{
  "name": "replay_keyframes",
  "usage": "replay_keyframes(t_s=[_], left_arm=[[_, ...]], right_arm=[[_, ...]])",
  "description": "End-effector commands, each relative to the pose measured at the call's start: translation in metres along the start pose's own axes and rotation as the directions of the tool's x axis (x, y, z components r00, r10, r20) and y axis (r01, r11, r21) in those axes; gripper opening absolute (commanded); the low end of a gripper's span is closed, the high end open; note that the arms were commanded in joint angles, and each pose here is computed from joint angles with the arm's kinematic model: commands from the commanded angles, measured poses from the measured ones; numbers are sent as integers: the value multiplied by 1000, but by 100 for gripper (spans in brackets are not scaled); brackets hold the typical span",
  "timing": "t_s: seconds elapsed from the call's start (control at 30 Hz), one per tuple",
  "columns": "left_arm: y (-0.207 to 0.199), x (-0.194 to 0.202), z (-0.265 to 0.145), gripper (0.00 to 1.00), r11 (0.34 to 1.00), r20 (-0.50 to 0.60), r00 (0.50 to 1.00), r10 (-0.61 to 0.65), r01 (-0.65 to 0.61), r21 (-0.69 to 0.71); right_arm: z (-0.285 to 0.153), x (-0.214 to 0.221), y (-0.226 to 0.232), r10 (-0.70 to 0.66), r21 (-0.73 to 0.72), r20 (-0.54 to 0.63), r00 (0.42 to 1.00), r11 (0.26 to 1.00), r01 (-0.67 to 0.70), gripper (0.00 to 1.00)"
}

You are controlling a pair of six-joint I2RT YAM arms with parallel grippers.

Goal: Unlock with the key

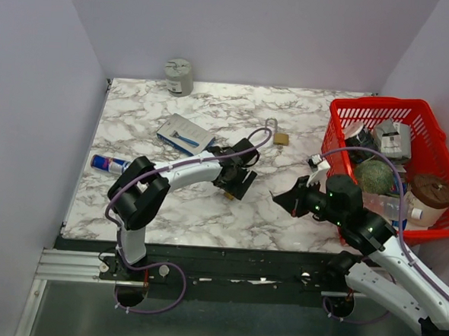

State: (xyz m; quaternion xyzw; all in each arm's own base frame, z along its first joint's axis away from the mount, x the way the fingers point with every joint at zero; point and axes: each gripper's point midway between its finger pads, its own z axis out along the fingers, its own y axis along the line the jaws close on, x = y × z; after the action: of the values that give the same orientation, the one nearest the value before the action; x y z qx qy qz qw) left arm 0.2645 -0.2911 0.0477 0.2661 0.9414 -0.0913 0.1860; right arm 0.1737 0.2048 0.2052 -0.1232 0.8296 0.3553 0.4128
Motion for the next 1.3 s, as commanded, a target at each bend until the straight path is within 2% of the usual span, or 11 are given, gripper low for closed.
replay_keyframes(t_s=[0.0, 0.43, 0.93, 1.03, 1.07, 1.13, 1.17, 1.2, 1.23, 1.27], left_arm=[[7, 13, 1, 79, 997, -77, 994, 72, -73, -6], [3, 1, 21, 70, 996, -70, 994, 85, -84, 15], [3, 10, 37, 58, 997, -95, 993, 71, -70, 13], [-3, 16, 41, 51, 997, -113, 992, 64, -58, 56], [-3, 17, 44, 42, 997, -119, 991, 58, -51, 62], [-5, 19, 46, 30, 995, -125, 991, 47, -36, 89], [-5, 21, 47, 13, 995, -130, 991, 41, -28, 98], [-6, 21, 46, 4, 993, -130, 991, 30, -14, 118], [-7, 22, 47, 0, 991, -125, 992, 13, 3, 130], [-8, 19, 43, 0, 989, -109, 994, 3, 12, 144]], right_arm=[[0, 3, -1, 6, -8, 5, 1000, 1000, -6, 1], [2, 6, -1, 13, -10, -10, 1000, 1000, -13, 1], [2, 9, -2, 22, -11, -11, 1000, 1000, -22, 1], [2, 9, -2, 23, -9, -8, 1000, 1000, -23, 1], [2, 9, -2, 21, -10, -9, 1000, 1000, -21, 1], [3, 11, -4, 20, -3, -13, 1000, 1000, -20, 1], [3, 11, -7, 19, 8, -14, 1000, 1000, -19, 1], [3, 14, -10, 20, 24, -26, 999, 1000, -20, 1], [3, 14, -13, 17, 43, -27, 999, 999, -16, 1], [3, 14, -15, 17, 53, -32, 999, 998, -15, 1]])
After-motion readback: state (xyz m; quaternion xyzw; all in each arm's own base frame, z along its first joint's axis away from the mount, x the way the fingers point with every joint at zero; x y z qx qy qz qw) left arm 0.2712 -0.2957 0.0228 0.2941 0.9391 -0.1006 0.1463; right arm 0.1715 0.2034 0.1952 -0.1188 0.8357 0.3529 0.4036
